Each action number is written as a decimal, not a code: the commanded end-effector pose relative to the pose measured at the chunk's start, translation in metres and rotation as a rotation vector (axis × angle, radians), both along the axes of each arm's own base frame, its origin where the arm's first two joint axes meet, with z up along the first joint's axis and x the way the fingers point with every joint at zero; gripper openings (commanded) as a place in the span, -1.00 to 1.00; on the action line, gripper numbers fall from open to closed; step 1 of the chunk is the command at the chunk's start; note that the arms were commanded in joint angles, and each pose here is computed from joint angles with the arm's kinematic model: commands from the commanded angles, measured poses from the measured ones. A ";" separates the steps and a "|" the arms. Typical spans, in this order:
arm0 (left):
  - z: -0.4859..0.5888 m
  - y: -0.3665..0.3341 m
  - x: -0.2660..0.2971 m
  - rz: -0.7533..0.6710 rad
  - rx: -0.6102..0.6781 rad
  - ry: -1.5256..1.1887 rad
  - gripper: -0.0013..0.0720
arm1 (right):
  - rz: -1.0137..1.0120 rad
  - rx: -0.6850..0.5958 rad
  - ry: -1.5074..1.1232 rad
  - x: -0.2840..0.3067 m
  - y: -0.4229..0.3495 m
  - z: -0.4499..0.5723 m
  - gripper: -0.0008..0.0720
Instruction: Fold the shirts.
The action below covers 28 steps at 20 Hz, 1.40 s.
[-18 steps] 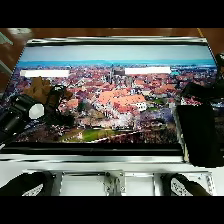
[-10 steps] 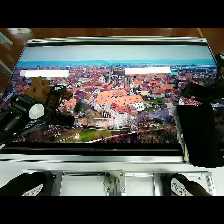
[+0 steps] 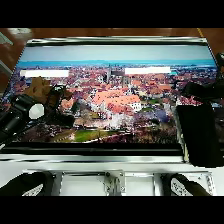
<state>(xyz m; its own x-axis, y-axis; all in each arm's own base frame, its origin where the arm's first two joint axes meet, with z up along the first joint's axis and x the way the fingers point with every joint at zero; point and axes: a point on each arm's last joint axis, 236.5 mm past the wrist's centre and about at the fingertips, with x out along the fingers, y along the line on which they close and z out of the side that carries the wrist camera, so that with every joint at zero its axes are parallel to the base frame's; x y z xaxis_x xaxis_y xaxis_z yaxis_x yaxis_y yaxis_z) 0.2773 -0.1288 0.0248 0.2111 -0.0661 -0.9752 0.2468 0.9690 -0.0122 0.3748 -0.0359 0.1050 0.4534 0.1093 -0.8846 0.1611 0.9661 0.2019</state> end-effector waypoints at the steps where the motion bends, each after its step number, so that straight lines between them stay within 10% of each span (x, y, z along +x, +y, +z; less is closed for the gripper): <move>1: 0.001 -0.003 0.006 0.002 -0.011 -0.022 0.66 | -0.006 0.010 -0.020 0.004 0.001 0.002 0.93; 10: -0.005 -0.028 0.031 0.004 -0.103 -0.090 0.66 | 0.030 0.081 -0.002 0.002 0.019 0.001 0.93; 13: 0.012 0.008 0.079 -0.031 0.056 -0.305 0.66 | 0.032 0.090 0.031 -0.001 0.020 -0.008 0.93; 20: 0.062 0.236 0.182 0.711 0.021 -0.512 0.72 | 0.014 0.153 0.149 -0.005 0.028 -0.036 0.93; 28: -0.066 0.268 0.193 0.712 -0.036 -0.186 0.88 | 0.009 0.200 0.106 0.010 0.035 -0.035 0.93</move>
